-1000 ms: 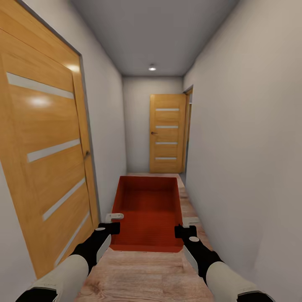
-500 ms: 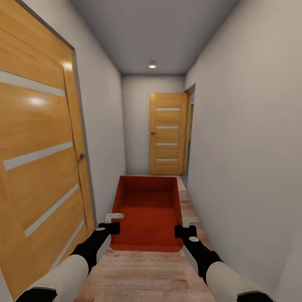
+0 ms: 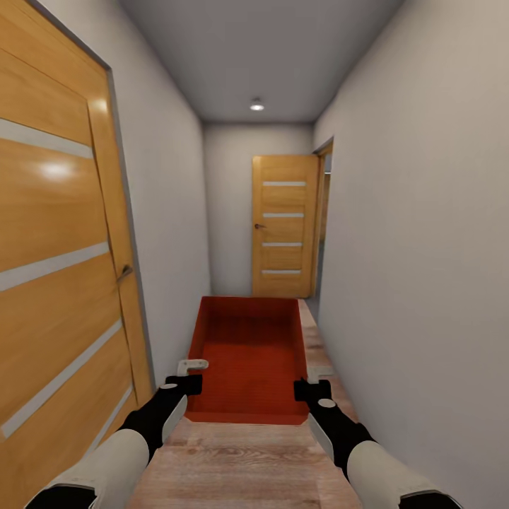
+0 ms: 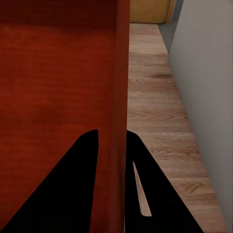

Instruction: Move the two storage containers from the living room to the garage. In the garage, place one container on the floor and stack the other container on top of it (either order is fine).

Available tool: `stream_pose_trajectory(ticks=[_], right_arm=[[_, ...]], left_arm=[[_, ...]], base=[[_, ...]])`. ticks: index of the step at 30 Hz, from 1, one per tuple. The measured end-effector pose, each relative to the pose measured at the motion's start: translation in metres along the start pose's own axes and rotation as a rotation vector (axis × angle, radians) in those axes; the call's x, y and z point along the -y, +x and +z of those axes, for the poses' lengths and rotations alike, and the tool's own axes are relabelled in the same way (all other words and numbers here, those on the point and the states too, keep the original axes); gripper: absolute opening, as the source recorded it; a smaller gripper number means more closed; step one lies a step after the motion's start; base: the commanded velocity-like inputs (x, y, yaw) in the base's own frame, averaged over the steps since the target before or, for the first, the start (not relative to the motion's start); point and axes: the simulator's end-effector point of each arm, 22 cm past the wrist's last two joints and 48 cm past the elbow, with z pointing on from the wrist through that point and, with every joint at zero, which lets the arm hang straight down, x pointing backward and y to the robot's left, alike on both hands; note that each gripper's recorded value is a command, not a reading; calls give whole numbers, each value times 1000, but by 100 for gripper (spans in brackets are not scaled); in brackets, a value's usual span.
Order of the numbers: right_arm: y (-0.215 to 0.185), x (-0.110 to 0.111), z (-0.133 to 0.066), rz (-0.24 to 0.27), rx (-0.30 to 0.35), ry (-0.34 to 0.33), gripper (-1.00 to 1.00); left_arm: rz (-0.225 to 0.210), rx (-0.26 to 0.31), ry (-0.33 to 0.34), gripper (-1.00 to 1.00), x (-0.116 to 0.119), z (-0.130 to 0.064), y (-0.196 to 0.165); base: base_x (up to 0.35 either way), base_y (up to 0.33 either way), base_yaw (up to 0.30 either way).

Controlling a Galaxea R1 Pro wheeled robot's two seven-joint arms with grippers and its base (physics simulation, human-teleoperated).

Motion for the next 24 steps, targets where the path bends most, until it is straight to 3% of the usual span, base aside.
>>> stream_pose_trajectory(ticks=[24], right_arm=[[-1,-3,-1,0,1,2,-100]], left_arm=[[-1,2,3,-100,-3,1,0]], base=[[323,0,0]])
